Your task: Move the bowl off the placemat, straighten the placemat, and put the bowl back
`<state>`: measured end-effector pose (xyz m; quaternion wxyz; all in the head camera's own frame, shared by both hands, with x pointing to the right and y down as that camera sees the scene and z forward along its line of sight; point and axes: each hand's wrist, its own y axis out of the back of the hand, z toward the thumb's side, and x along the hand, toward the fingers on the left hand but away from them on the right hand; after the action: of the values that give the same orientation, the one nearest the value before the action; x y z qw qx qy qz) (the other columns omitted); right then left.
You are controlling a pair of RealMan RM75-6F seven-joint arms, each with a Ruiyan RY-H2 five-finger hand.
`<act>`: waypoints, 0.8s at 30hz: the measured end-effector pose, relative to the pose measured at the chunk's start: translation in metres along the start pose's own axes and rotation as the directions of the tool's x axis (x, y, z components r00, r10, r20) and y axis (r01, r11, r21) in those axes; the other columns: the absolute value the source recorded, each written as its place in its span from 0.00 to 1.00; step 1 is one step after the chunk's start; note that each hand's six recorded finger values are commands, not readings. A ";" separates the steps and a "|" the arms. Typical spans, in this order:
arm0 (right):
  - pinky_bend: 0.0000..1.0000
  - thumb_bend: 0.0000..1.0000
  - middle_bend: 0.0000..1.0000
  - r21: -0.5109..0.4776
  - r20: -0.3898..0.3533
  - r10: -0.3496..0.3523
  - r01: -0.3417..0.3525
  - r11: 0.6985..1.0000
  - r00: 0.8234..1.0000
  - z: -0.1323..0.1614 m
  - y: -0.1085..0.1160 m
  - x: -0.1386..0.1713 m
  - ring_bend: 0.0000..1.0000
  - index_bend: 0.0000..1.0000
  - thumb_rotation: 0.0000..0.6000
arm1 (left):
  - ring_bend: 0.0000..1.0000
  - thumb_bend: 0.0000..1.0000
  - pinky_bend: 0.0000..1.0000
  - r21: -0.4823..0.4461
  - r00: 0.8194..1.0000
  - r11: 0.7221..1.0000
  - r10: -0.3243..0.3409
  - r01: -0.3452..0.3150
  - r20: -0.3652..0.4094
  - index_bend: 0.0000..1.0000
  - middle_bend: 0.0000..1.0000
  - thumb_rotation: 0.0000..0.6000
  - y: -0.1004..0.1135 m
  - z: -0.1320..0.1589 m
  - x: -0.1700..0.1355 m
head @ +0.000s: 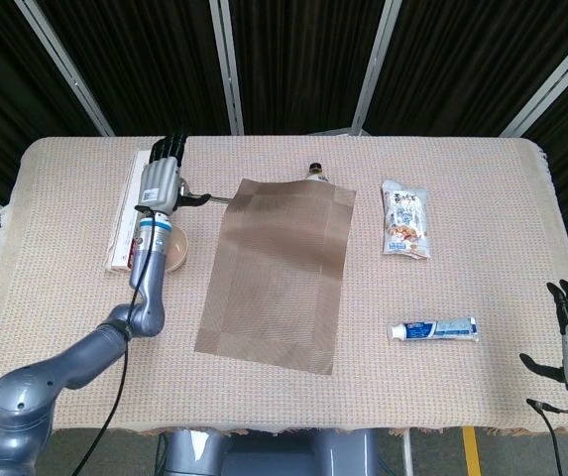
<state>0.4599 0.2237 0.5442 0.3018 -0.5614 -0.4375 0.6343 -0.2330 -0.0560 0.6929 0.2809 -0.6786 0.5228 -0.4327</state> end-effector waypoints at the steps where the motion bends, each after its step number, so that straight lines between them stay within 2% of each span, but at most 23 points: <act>1: 0.00 0.00 0.00 0.000 -0.007 0.003 -0.003 1.000 1.000 0.001 0.000 0.000 0.00 0.00 1.00 | 0.00 0.00 0.00 0.009 1.000 1.000 0.003 -0.003 0.005 0.00 0.00 1.00 0.006 -0.004 -0.002; 7: 0.00 0.00 0.00 -0.001 -0.061 0.007 -0.007 1.000 0.998 0.013 0.000 0.003 0.00 0.00 1.00 | 0.00 0.00 0.00 0.115 0.999 0.993 0.019 -0.023 0.034 0.00 0.00 1.00 0.051 -0.039 -0.032; 12: 0.00 0.00 0.00 0.008 -0.138 0.024 -0.023 1.000 0.990 0.031 -0.003 0.003 0.00 0.00 1.00 | 0.00 0.00 0.00 0.200 0.999 0.979 0.026 -0.030 0.020 0.00 0.00 1.00 0.090 -0.070 -0.082; 15: 0.00 0.00 0.00 0.017 -0.207 0.045 -0.043 0.999 0.977 0.048 -0.007 0.002 0.00 0.00 1.00 | 0.00 0.00 0.00 0.242 0.999 0.970 0.031 -0.027 -0.015 0.00 0.00 1.00 0.112 -0.089 -0.117; 18: 0.00 0.00 0.00 0.028 -0.299 0.079 -0.074 0.997 0.951 0.069 -0.013 0.000 0.00 0.00 1.00 | 0.00 0.00 0.00 0.277 0.997 0.960 0.049 -0.029 -0.065 0.00 0.00 1.00 0.131 -0.108 -0.156; 22: 0.00 0.00 0.00 0.047 -0.438 0.149 -0.143 0.989 0.886 0.100 -0.026 -0.002 0.00 0.00 1.00 | 0.00 0.00 0.00 0.335 0.991 0.942 0.075 -0.035 -0.110 0.00 0.00 1.00 0.150 -0.121 -0.198; 24: 0.00 0.00 0.00 0.067 -0.500 0.196 -0.188 0.980 0.843 0.114 -0.035 -0.004 0.00 0.00 1.00 | 0.00 0.00 0.00 0.359 0.989 0.933 0.075 -0.024 -0.128 0.00 0.00 1.00 0.153 -0.124 -0.214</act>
<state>0.3456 0.2109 0.5751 0.3448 -0.7462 -0.2802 0.4958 -0.4305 0.1119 0.5603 0.3727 -0.5711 0.4712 -0.5594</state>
